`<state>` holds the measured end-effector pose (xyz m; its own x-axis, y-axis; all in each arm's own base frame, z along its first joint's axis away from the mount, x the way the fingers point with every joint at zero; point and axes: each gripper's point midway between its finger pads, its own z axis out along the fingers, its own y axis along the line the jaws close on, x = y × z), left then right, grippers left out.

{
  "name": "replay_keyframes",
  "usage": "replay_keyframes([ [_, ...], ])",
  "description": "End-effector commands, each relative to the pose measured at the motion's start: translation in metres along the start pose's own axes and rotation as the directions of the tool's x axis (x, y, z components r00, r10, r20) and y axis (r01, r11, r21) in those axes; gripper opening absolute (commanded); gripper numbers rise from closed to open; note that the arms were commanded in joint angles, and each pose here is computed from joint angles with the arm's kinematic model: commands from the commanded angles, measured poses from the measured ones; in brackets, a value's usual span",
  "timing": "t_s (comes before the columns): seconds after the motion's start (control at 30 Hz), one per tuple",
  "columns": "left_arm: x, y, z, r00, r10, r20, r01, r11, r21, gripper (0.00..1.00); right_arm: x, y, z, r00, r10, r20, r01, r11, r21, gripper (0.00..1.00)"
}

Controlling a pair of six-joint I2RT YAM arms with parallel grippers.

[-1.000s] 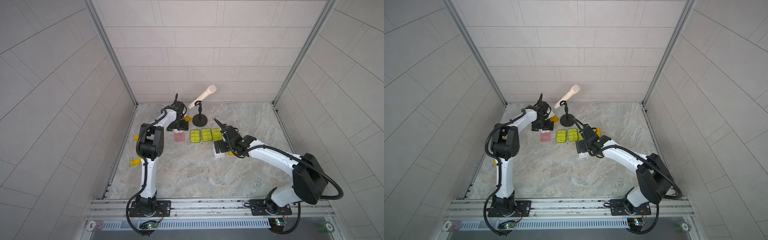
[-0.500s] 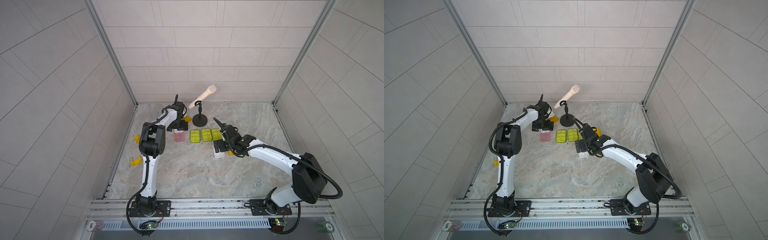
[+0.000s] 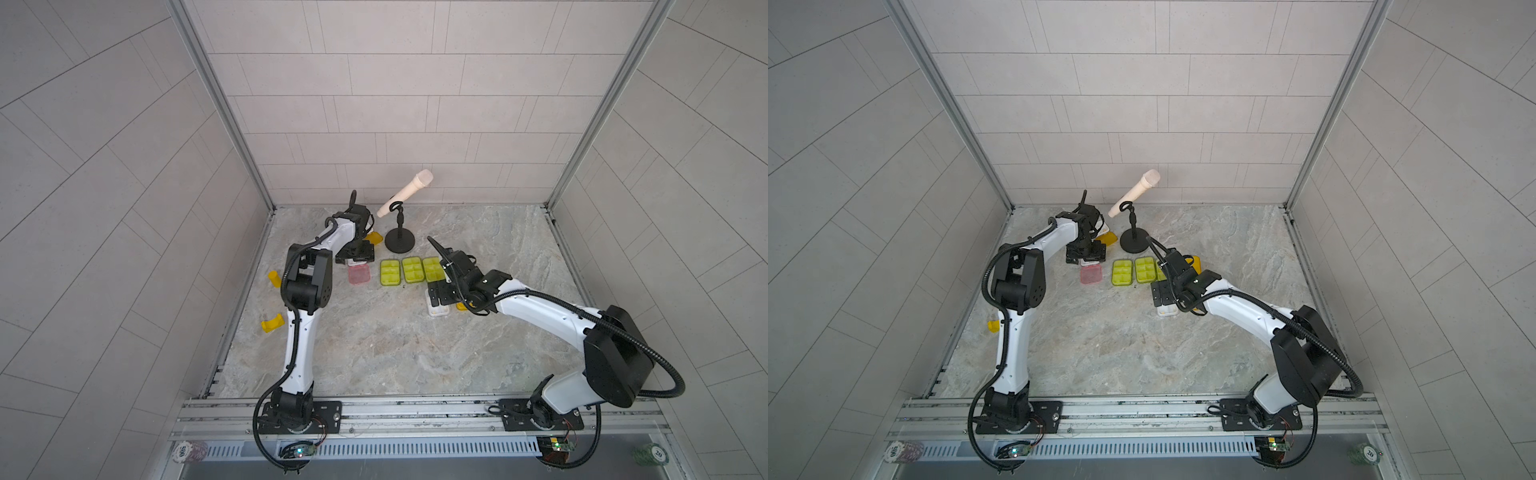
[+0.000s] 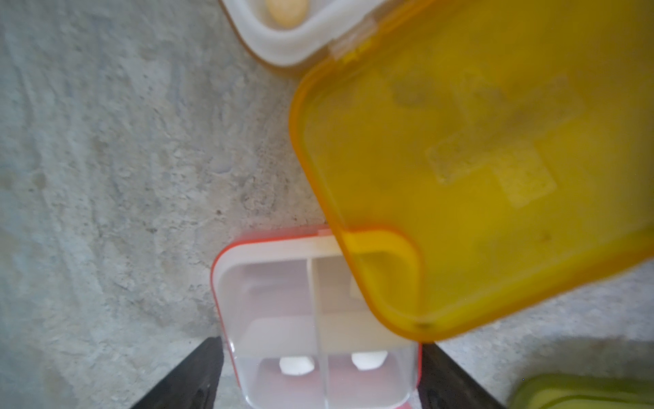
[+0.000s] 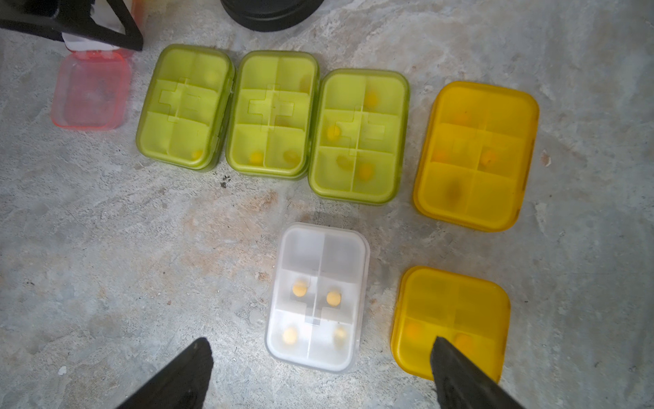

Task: Close pillboxes
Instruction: Pick up the pillbox at the center of the board.

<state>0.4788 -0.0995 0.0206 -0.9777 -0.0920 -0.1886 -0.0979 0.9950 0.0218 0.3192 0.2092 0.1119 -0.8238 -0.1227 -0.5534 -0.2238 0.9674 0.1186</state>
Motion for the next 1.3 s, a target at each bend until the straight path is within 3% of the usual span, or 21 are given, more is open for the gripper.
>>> replay_keyframes([
  [0.0, 0.001, 0.006, 0.004, 1.0, -0.026, 0.008, 0.026, 1.0, -0.012, 0.86, 0.001, -0.004, -0.006, 1.0, 0.009, 0.009, -0.009, 1.0, 0.004, 0.97],
  [0.5, 0.012, 0.014, -0.007, 0.996, -0.064, 0.056, 0.065, 0.998, -0.009, 0.76, -0.001, -0.002, -0.019, 0.999, 0.025, 0.034, -0.024, 0.999, -0.025, 0.93],
  [0.87, 0.024, 0.022, -0.02, 0.99, -0.107, 0.087, 0.108, 0.994, -0.012, 0.75, 0.003, 0.0, -0.022, 0.998, 0.041, 0.041, -0.039, 0.998, -0.046, 0.91],
  [1.03, 0.045, 0.029, -0.032, 0.982, -0.158, 0.101, 0.16, 0.987, -0.008, 0.75, 0.001, 0.005, -0.022, 0.998, 0.039, 0.045, -0.036, 0.997, -0.062, 0.91],
  [1.27, 0.099, 0.037, -0.043, 0.973, -0.211, 0.098, 0.212, 0.977, 0.004, 0.74, 0.001, 0.012, -0.021, 0.999, 0.027, 0.042, -0.024, 0.996, -0.085, 0.9],
])
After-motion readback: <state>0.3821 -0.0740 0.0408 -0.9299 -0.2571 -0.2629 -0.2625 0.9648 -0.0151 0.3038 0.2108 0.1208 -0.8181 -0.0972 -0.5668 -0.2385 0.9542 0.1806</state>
